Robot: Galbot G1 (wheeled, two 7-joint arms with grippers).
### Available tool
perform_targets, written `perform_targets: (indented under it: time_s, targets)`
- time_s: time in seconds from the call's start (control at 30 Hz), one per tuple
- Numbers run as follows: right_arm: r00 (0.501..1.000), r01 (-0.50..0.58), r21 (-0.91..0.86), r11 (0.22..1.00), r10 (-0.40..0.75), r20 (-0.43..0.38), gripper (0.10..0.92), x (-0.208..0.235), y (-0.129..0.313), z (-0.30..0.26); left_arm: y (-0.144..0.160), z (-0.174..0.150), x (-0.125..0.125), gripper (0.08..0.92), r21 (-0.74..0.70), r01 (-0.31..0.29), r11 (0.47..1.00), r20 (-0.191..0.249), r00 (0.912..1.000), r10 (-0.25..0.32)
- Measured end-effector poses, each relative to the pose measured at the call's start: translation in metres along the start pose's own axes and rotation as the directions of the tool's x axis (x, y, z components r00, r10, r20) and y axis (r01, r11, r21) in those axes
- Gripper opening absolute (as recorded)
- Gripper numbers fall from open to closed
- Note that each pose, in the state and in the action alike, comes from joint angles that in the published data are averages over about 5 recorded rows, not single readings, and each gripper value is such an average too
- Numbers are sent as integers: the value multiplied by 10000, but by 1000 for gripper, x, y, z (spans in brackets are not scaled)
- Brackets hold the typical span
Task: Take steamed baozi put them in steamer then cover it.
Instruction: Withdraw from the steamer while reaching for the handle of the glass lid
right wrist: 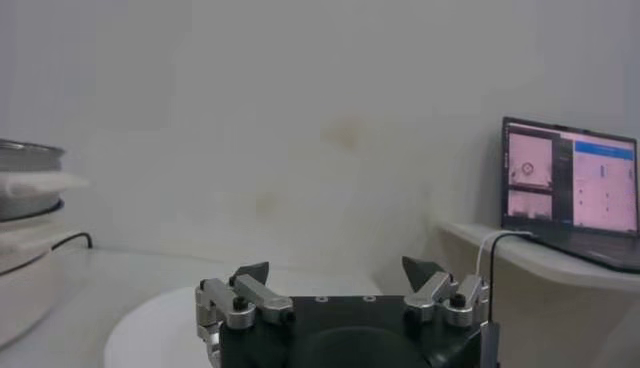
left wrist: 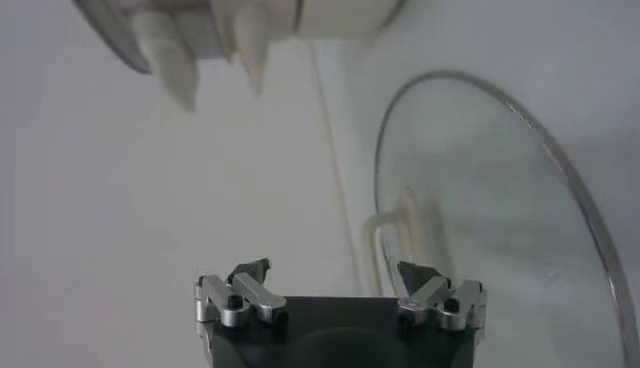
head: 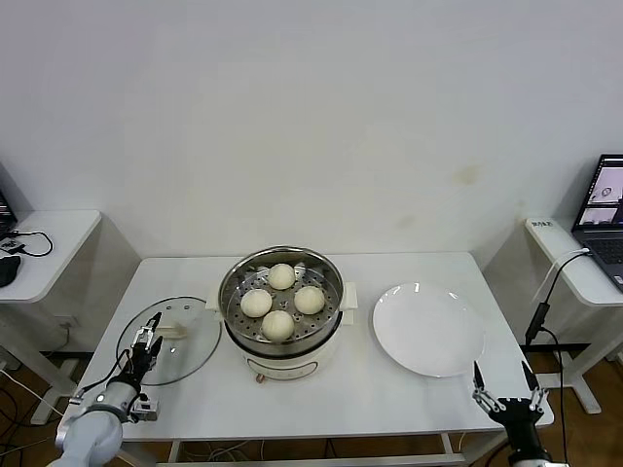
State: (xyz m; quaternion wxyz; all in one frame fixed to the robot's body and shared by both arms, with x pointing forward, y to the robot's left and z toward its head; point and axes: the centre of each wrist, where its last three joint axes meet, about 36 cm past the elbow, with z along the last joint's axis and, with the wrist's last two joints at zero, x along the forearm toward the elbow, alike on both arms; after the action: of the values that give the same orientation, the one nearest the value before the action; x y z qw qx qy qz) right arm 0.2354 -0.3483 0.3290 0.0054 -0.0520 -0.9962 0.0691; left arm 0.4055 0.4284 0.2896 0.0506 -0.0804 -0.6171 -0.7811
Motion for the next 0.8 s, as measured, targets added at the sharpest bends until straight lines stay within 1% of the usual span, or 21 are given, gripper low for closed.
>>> perform_targets:
  time_s: [0.43, 0.8]
  targets:
    - [9999, 8, -42, 10000, -8, -160, 823, 7, 2, 6, 0, 5, -22, 823, -205, -180, 9996, -12, 9998, 180]
    - [9997, 39, -62, 10000, -40, -230, 823, 11, 4, 9, 4, 7, -38, 823, -306, -203, 9993, 3, 9998, 203]
